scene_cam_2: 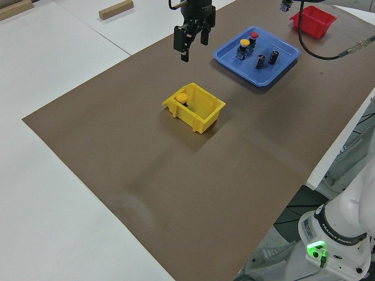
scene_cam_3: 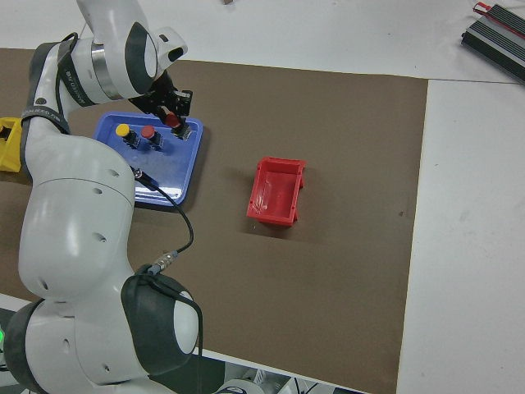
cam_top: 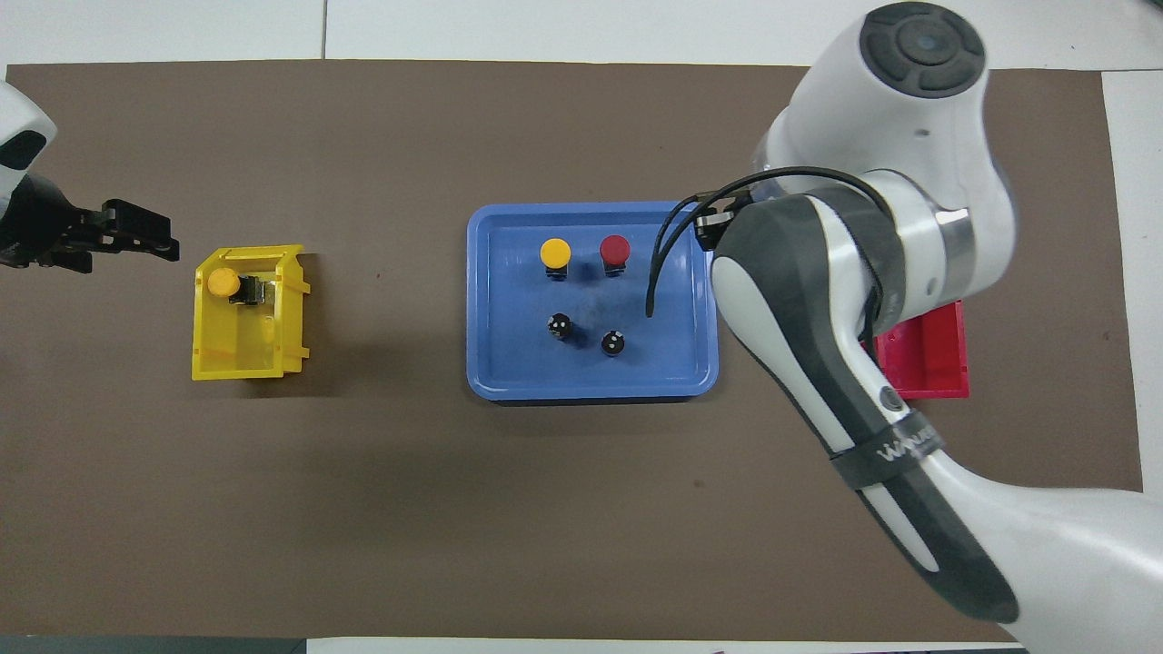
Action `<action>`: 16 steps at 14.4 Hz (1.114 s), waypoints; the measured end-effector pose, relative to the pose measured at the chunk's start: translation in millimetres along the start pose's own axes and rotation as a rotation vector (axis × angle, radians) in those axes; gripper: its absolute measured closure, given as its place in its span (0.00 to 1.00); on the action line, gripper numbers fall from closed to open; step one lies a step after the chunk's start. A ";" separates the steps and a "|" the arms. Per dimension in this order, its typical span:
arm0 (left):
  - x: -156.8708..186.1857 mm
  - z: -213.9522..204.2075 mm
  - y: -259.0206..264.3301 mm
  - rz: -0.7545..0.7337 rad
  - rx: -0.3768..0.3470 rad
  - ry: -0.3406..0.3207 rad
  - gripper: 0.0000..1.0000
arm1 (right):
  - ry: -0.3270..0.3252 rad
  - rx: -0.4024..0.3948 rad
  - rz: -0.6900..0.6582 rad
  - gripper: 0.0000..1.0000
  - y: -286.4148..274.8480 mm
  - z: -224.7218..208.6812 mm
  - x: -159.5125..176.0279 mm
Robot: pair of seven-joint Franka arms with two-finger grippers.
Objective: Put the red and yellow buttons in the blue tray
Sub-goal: 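Carry the second red button to the tray while the left gripper grasps a yellow button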
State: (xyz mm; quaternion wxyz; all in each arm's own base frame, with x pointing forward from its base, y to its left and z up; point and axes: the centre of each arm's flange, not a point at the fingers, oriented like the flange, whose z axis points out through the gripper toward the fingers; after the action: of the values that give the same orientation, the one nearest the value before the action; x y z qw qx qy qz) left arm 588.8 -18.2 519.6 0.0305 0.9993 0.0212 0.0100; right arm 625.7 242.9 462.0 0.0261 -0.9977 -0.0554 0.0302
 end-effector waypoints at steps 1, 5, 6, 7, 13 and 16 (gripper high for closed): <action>-1.7 15.8 8.0 -0.001 -0.001 0.022 0.00 | 0.001 0.003 -0.009 0.59 -8.2 13.0 7.2; -8.1 63.7 20.3 0.007 -0.002 0.029 0.14 | 0.035 0.004 -0.021 0.59 -11.0 53.9 33.3; -9.0 69.2 18.4 0.005 -0.001 0.025 0.23 | 0.042 0.006 -0.035 0.59 -11.7 56.3 34.9; -9.3 73.0 16.7 0.002 -0.001 0.024 0.23 | 0.052 0.008 -0.051 0.59 -12.1 58.4 36.4; -13.6 102.3 10.2 -0.241 -0.007 0.040 0.29 | 0.033 0.002 -0.115 0.59 -10.6 87.7 33.8; -14.0 103.4 8.9 -0.582 -0.013 0.038 0.28 | 0.036 0.003 -0.131 0.59 -10.5 96.9 32.2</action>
State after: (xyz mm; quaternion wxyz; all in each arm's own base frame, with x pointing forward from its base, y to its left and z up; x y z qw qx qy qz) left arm 577.4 -33.9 416.7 0.0382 0.9506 0.3073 0.0197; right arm 650.4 261.6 364.2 0.0304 -0.9922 -0.1202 0.0106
